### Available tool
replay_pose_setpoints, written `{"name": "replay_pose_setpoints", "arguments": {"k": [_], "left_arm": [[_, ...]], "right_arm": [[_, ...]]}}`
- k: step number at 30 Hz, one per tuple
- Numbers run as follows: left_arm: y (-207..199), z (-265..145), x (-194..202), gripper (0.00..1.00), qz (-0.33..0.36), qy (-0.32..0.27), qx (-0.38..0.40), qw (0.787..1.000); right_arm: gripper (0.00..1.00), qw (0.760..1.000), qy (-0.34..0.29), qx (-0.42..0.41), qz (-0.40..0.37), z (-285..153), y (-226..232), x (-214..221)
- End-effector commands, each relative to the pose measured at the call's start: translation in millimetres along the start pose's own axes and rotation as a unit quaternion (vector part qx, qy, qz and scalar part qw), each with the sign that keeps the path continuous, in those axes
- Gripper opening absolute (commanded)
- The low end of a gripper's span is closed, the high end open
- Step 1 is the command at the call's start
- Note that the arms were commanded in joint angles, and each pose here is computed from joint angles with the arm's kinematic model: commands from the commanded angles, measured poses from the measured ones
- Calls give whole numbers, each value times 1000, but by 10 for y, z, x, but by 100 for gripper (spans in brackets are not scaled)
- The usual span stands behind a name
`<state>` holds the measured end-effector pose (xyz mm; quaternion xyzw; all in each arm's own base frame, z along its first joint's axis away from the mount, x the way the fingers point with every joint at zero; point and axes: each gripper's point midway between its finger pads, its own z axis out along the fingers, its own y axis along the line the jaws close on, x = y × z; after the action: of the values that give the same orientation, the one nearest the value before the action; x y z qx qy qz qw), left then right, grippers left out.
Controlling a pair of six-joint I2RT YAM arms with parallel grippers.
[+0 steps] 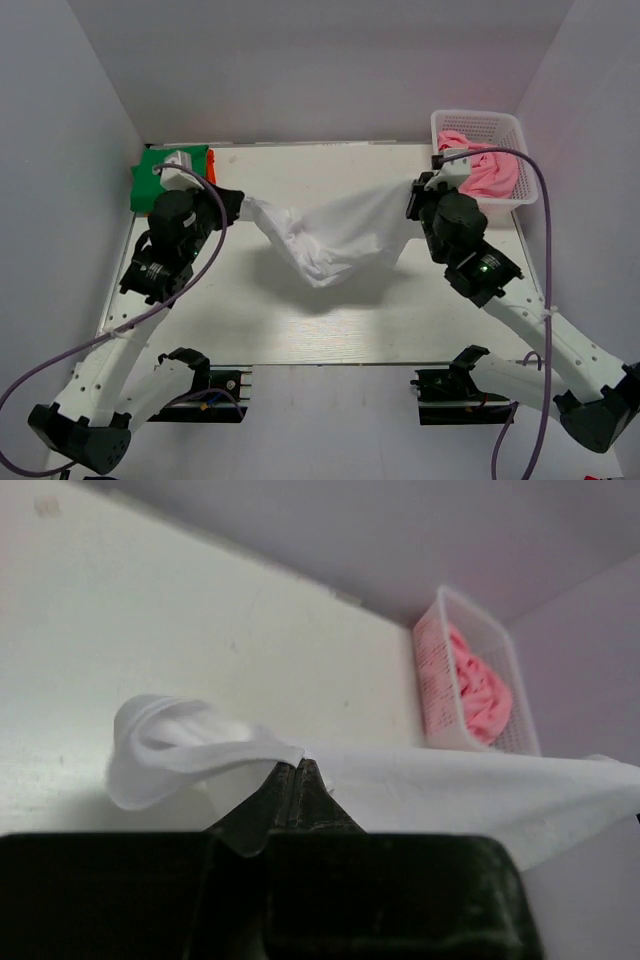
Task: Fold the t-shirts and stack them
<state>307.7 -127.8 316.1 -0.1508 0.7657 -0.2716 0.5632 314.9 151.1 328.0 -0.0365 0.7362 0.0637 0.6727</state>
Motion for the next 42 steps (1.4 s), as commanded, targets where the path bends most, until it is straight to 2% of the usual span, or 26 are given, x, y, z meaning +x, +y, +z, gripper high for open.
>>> {"name": "replay_pose_setpoints", "arguments": {"k": [1, 7, 11, 15, 18, 21, 23, 24, 25, 26, 27, 29, 30, 31, 32, 33, 34, 35, 36, 37, 38, 39, 40, 42], "left_arm": [[-250, -329, -601, 0, 13, -90, 25, 996], [-268, -842, -1130, 0, -4, -185, 9, 983], [-201, -1200, -1344, 0, -15, -234, 0, 972], [-81, -1372, -1393, 0, -22, -252, -23, 967], [-77, -1364, -1370, 0, -25, -247, -23, 968], [-49, -1111, -1174, 0, -13, -214, -24, 977], [30, -912, -1004, 0, -10, -186, -39, 982], [101, -744, -894, 0, -17, -168, -57, 984], [350, -488, -581, 0, -14, -129, -102, 986], [344, -484, -578, 0, -24, -130, -101, 986], [513, -305, -392, 0, -27, -103, -135, 985], [945, -158, 112, 0, -29, -41, -215, 975], [1089, -111, 329, 0, -49, -17, -241, 969], [1408, -101, 747, 0, -37, 38, -295, 954], [1530, -115, 958, 0, -42, 66, -315, 946], [1634, -137, 1165, 0, -56, 91, -332, 937], [1795, -245, 1490, 2, -57, 141, -354, 923], [1905, -302, 1680, 15, -57, 170, -376, 909], [1962, -365, 1803, 44, -61, 191, -388, 900], [2011, -425, 1893, 58, -68, 204, -401, 891], [2067, -529, 1952, 68, -67, 218, -421, 878], [2063, -560, 1976, 99, -67, 223, -425, 875], [2045, -560, 1946, 100, -61, 220, -425, 876], [1967, -506, 1829, 100, -59, 206, -412, 886]], "right_arm": [[0, 993, -104, 46, 1, -196, -279, -798], [0, 982, -177, 61, -8, -636, -559, -1477], [0, 976, -201, 84, -7, -910, -780, -1705], [0, 972, -217, 95, -2, -1125, -933, -1844], [0, 972, -215, 99, -3, -1119, -942, -1833], [0, 978, -195, 77, -14, -933, -777, -1666], [0, 984, -158, 79, -36, -690, -660, -1388], [0, 981, -156, 109, -29, -631, -724, -1345], [0, 985, -108, 121, -58, -300, -616, -949], [0, 985, -109, 123, -57, -299, -620, -951], [0, 986, -95, 127, -50, -197, -605, -823], [0, 988, -28, 125, -82, 165, -500, -244], [0, 989, -1, 132, -66, 317, -489, 15], [0, 986, 48, 134, -85, 481, -506, 446], [0, 984, 66, 143, -80, 554, -578, 599], [0, 981, 114, 130, -88, 684, -522, 955], [0, 976, 150, 131, -91, 778, -504, 1243], [0, 972, 163, 146, -80, 915, -569, 1337], [0, 967, 184, 156, -84, 929, -605, 1447], [8, 960, 211, 164, -87, 901, -634, 1573], [15, 954, 232, 167, -92, 940, -645, 1712], [28, 956, 230, 158, -85, 983, -594, 1643], [55, 957, 234, 154, -81, 981, -579, 1645], [90, 962, 234, 125, -67, 969, -475, 1607]]}}
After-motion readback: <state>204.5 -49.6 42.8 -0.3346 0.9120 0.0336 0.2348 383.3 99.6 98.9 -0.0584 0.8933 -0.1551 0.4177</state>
